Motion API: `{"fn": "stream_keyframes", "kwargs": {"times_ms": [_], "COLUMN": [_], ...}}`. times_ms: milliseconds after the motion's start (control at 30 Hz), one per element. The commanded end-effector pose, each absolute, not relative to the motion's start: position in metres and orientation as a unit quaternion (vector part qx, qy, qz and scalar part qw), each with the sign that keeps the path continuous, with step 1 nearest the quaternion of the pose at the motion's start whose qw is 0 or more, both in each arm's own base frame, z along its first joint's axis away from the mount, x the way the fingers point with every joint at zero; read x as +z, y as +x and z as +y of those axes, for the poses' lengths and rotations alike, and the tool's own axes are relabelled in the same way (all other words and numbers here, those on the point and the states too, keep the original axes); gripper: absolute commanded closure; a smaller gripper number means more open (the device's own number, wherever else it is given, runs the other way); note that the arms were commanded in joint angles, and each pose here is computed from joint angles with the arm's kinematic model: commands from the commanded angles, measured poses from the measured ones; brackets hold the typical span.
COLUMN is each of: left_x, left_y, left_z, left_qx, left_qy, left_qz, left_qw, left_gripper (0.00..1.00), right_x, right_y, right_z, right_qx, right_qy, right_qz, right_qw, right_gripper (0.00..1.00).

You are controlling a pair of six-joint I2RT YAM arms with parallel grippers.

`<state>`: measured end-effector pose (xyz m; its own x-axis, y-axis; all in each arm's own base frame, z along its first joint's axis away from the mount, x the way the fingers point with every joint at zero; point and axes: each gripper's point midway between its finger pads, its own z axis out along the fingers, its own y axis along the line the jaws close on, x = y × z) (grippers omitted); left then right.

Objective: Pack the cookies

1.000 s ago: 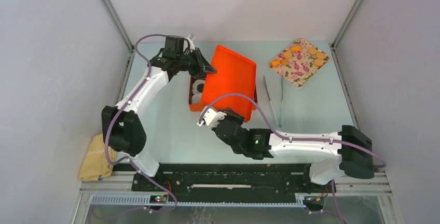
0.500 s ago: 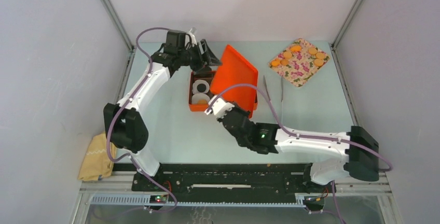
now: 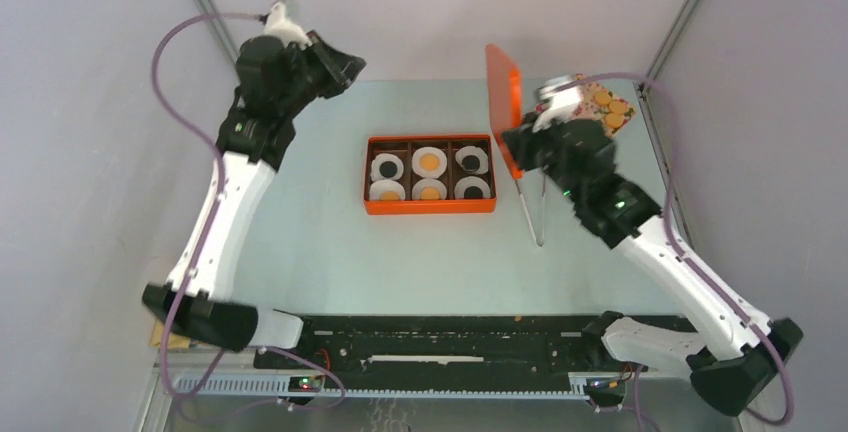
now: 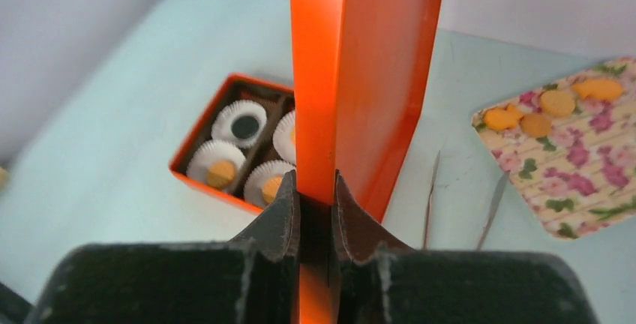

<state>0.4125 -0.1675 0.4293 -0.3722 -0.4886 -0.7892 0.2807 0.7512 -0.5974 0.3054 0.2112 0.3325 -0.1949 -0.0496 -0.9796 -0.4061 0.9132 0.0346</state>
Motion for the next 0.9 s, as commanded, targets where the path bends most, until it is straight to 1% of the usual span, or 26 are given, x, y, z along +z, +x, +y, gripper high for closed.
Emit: {"fn": "stream_keyframes", "kwargs": {"times_ms": [0, 33, 133, 200, 233, 267, 333, 400, 567, 733, 867], "left_x": [0.412, 0.39, 0.356, 0.339, 0.333, 0.328, 0.323, 0.318, 0.301, 0.283, 0.263], "left_y": [0.393, 0.392, 0.388, 0.388, 0.387, 0.386, 0.385, 0.385, 0.38, 0.367, 0.362], "left_z": [-0.145, -0.144, -0.139, -0.135, -0.134, -0.133, -0.132, -0.126, -0.1, -0.076, -0.073], "left_qx": [-0.311, -0.304, -0.286, -0.271, -0.267, -0.264, -0.261, -0.248, -0.189, -0.09, -0.067], "left_qy": [-0.094, -0.099, -0.103, -0.106, -0.107, -0.108, -0.108, -0.114, -0.146, -0.168, -0.185], "left_qz": [0.738, 0.749, 0.766, 0.777, 0.781, 0.783, 0.784, 0.784, 0.783, 0.779, 0.771], "left_qw": [0.592, 0.581, 0.567, 0.558, 0.555, 0.552, 0.553, 0.558, 0.574, 0.598, 0.606], "left_gripper": [0.99, 1.0, 1.0, 1.0, 1.0, 1.0, 1.0, 1.0, 1.0, 1.0, 1.0], "right_x": [0.398, 0.401, 0.403, 0.408, 0.406, 0.404, 0.397, 0.383, 0.347, 0.31, 0.276], "right_y": [0.29, 0.293, 0.3, 0.307, 0.31, 0.312, 0.317, 0.325, 0.347, 0.372, 0.391], "right_z": [0.22, 0.217, 0.216, 0.214, 0.212, 0.211, 0.207, 0.208, 0.208, 0.21, 0.217], "right_qx": [0.402, 0.431, 0.519, 0.571, 0.597, 0.609, 0.639, 0.67, 0.726, 0.763, 0.766], "right_qy": [-0.117, -0.109, -0.103, -0.1, -0.082, -0.086, -0.073, -0.055, -0.007, 0.031, 0.054], "right_qz": [0.704, 0.7, 0.685, 0.658, 0.652, 0.64, 0.63, 0.631, 0.614, 0.595, 0.602], "right_qw": [0.573, 0.558, 0.501, 0.481, 0.46, 0.46, 0.435, 0.387, 0.308, 0.251, 0.219], "right_gripper": [1.0, 1.0, 1.0, 1.0, 1.0, 1.0, 1.0, 1.0, 1.0, 1.0, 1.0]}}
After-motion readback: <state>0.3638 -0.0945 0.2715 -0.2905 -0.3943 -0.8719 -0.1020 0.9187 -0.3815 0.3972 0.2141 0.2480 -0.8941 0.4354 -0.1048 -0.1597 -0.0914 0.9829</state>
